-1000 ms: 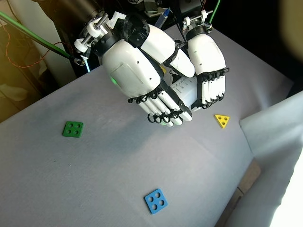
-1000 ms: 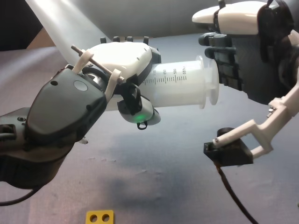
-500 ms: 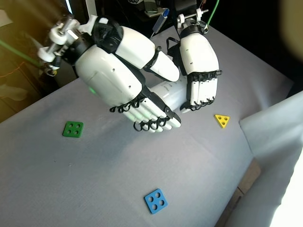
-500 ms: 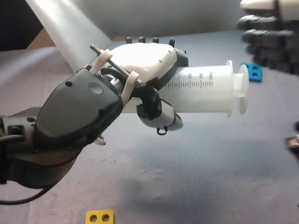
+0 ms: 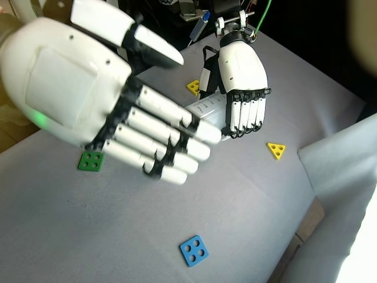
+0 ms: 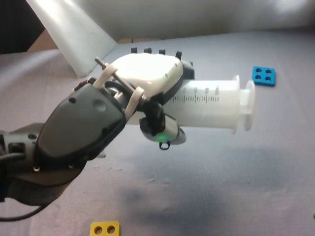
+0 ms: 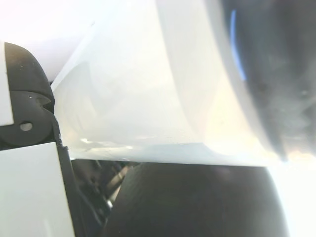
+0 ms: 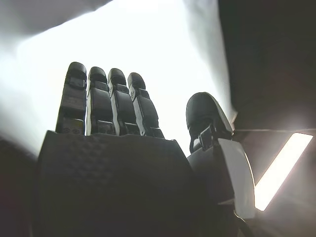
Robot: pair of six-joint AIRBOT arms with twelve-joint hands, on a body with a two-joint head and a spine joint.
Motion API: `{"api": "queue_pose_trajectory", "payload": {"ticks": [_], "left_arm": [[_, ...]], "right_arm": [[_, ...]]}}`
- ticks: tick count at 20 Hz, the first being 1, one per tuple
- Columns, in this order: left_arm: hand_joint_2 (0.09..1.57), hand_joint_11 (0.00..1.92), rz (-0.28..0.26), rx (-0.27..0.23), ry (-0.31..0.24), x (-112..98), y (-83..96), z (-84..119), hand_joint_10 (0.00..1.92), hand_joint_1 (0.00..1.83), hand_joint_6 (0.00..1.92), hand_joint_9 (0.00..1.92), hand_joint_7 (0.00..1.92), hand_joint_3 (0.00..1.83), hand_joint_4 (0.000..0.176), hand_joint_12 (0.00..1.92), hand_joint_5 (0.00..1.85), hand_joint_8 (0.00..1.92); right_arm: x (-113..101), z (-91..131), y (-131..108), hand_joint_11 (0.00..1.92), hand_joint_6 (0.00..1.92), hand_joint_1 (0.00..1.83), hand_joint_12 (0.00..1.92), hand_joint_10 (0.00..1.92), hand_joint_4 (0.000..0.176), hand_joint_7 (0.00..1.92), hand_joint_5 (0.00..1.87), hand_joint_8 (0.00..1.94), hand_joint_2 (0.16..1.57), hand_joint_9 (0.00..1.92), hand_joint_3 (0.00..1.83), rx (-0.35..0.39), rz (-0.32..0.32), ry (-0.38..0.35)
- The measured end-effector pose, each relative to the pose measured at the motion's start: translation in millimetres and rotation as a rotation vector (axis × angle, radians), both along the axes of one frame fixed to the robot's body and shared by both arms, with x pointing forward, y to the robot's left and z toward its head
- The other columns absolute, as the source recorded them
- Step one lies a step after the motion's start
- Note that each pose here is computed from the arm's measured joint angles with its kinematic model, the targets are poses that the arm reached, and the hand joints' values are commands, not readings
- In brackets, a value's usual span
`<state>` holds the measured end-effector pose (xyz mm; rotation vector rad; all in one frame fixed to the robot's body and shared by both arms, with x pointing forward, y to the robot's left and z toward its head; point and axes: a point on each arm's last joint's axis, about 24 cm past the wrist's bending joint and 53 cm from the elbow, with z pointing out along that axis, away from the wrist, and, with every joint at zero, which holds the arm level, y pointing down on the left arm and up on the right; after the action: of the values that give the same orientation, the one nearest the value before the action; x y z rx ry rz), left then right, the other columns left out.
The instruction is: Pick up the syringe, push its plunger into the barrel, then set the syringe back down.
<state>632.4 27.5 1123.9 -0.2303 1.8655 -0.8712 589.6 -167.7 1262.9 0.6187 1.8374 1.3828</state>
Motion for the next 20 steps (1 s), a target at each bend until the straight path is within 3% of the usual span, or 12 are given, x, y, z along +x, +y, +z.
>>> {"api": "queue_pose_trajectory", "payload": {"ticks": [1,2,3,5,7,9,13,15,20], "left_arm": [[1.24,0.48,-0.002,0.005,-0.002,-1,0.6,-2,1.56,1.34,1.25,0.67,0.75,0.00,0.000,1.47,0.72,1.45],[1.24,0.47,-0.007,0.011,0.008,-3,1.3,-9,1.56,1.34,1.25,0.67,0.75,0.00,0.000,1.47,0.71,1.45],[1.24,0.47,-0.008,0.017,0.016,-4,1.6,-15,1.56,1.34,1.25,0.67,0.75,0.00,0.000,1.47,0.71,1.45],[1.23,0.47,-0.025,0.031,0.014,-8,-0.8,-22,1.57,1.34,1.24,0.67,0.76,0.00,0.000,1.49,0.72,1.44],[1.23,0.48,-0.036,0.040,0.021,-10,-1.5,-30,1.56,1.34,1.23,0.67,0.75,0.00,0.000,1.49,0.74,1.44],[1.23,0.48,-0.039,0.050,0.034,-12,-0.1,-40,1.56,1.34,1.22,0.67,0.75,0.00,0.000,1.49,0.74,1.44],[1.23,0.48,-0.045,0.058,0.039,-15,-0.6,-51,1.56,1.34,1.22,0.67,0.75,0.00,0.000,1.49,0.74,1.44],[1.23,0.48,-0.054,0.060,0.045,-17,-3.5,-56,1.56,1.34,1.22,0.67,0.75,0.00,0.000,1.49,0.74,1.44],[1.23,0.48,-0.062,0.065,0.056,-21,-4.2,-62,1.56,1.34,1.22,0.67,0.75,0.00,0.000,1.48,0.74,1.44]], "right_arm": [[-3,0,3,0.00,0.01,0.00,0.00,0.00,0.000,0.05,0.07,0.01,1.41,0.00,0.00,-0.028,0.034,-0.019],[-13,-1,10,0.00,0.01,0.00,0.00,0.00,0.000,0.05,0.07,0.01,1.41,0.00,0.00,-0.120,0.123,-0.090],[-24,2,19,0.00,0.01,0.00,0.00,0.00,0.000,0.05,0.07,0.01,1.41,0.00,0.00,-0.164,0.200,-0.145],[-58,8,41,0.00,0.01,0.00,0.00,0.00,0.000,0.04,0.07,0.01,1.41,0.00,0.00,-0.234,0.390,-0.278],[-81,8,53,0.00,0.01,0.00,0.00,0.00,0.000,0.05,0.08,0.01,1.42,0.00,0.00,-0.275,0.505,-0.354],[-83,9,50,0.00,0.01,0.00,0.00,0.00,0.000,0.05,0.08,0.01,1.42,0.00,0.00,-0.296,0.508,-0.381],[-55,5,20,0.00,0.01,0.00,0.00,0.00,0.000,0.05,0.08,0.01,1.42,0.00,0.00,-0.432,0.390,-0.450],[-50,3,10,0.00,0.01,0.00,0.00,0.00,0.000,0.05,0.08,0.00,1.42,0.00,0.00,-0.477,0.373,-0.464],[-45,5,13,0.00,0.01,0.00,0.00,0.00,0.000,0.05,0.08,0.00,1.42,0.00,0.00,-0.478,0.348,-0.466]]}}
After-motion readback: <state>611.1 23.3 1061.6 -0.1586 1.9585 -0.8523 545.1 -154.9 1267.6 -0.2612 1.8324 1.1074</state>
